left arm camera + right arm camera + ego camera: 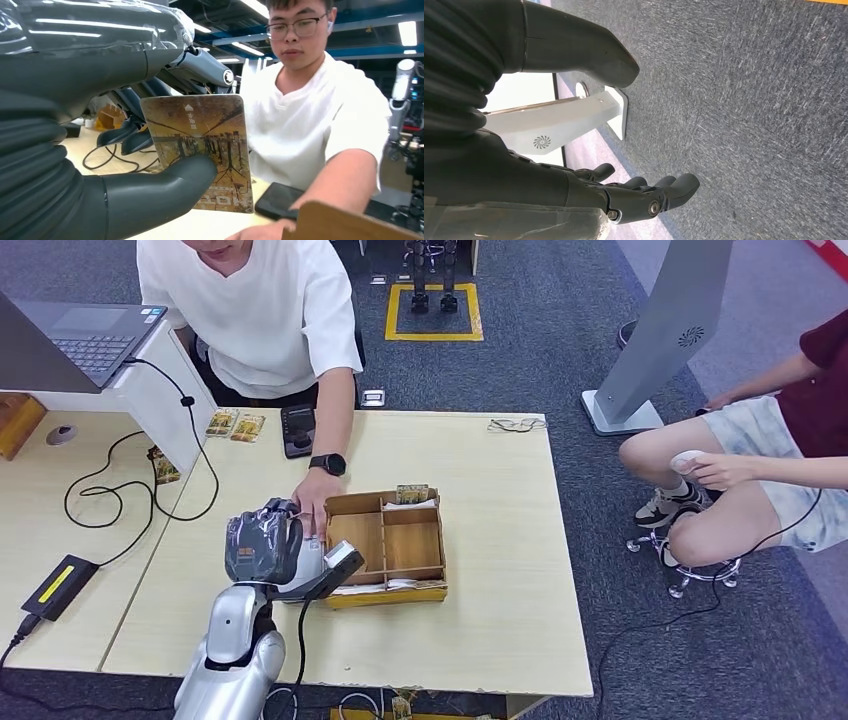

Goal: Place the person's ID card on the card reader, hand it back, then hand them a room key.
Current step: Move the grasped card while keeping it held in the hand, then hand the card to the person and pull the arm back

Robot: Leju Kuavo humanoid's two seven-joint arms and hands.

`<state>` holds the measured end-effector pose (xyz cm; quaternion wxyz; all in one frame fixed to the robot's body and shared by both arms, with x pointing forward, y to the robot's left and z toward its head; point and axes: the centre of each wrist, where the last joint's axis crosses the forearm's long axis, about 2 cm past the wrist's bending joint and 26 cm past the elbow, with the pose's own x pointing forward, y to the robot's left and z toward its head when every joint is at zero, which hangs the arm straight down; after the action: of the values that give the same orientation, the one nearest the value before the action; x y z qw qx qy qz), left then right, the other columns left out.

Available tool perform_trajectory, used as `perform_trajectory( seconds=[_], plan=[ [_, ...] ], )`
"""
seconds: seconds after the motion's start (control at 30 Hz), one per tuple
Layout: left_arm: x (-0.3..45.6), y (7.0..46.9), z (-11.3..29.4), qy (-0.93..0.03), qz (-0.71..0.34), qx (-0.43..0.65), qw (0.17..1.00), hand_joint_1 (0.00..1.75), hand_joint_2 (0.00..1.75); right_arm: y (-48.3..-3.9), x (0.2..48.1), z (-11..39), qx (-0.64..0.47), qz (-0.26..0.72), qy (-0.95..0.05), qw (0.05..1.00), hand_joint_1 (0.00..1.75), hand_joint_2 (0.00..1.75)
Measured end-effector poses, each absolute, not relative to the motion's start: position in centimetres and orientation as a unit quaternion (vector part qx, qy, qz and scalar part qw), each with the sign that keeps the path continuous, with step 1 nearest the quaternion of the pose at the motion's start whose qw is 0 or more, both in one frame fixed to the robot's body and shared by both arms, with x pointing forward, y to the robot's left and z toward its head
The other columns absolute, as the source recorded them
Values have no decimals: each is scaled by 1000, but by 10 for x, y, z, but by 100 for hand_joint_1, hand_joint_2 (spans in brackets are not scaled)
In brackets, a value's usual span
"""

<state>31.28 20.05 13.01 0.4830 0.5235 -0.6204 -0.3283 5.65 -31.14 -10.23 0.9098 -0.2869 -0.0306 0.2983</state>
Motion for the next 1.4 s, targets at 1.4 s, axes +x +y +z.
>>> perform_trajectory(
  seconds=[1.4],
  plan=[
    [311,175,82,-538,-464,477,518,175,175,-319,59,-102,-290,308,-35,905,0,175]
  ],
)
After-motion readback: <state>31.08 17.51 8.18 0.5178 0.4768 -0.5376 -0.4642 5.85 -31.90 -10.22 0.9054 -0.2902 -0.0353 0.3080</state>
